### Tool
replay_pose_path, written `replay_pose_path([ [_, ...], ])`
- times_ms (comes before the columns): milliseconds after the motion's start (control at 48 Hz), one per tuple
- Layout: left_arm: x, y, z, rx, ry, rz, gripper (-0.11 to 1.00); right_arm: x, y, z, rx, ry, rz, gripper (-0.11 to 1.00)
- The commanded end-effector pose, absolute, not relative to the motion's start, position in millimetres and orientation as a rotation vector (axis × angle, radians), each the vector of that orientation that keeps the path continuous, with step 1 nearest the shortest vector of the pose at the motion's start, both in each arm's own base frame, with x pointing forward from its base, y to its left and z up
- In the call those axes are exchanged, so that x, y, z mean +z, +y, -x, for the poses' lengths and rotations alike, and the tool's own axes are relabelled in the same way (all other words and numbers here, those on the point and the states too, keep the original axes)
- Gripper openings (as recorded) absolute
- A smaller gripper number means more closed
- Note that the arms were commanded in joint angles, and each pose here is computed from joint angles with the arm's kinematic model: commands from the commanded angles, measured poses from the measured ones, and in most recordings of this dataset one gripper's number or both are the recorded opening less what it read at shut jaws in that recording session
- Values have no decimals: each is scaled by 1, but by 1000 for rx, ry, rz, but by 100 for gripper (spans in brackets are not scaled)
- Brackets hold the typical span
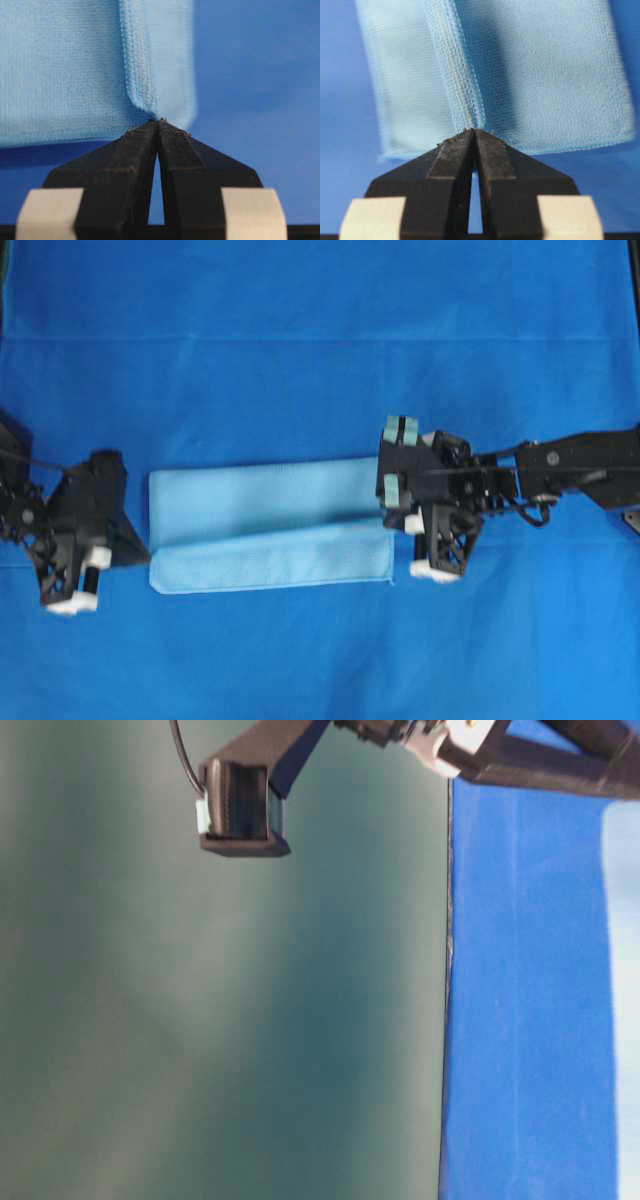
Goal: Fold the light blue towel.
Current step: 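Pull both top corners down toward the bottom edge, folding in half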
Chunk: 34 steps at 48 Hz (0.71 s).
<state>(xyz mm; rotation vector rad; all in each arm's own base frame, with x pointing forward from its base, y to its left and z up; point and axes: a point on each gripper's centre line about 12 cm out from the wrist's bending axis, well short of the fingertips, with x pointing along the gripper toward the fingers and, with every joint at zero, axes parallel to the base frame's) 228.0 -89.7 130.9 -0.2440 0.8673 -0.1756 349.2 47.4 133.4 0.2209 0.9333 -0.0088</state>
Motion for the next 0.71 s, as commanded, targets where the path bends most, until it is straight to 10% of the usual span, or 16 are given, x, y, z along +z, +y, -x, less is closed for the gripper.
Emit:
replay_pose_path([
  [0,136,-104,-236,-217,858,232,0,145,57,-350,17,897,-225,2],
  [604,133,-98,-244,-180,875,238,1,146,59,-358,11,859,-258,3],
  [687,132,-98,-243,-180,877,239,2,147,61,-359,18,855,-256,24],
])
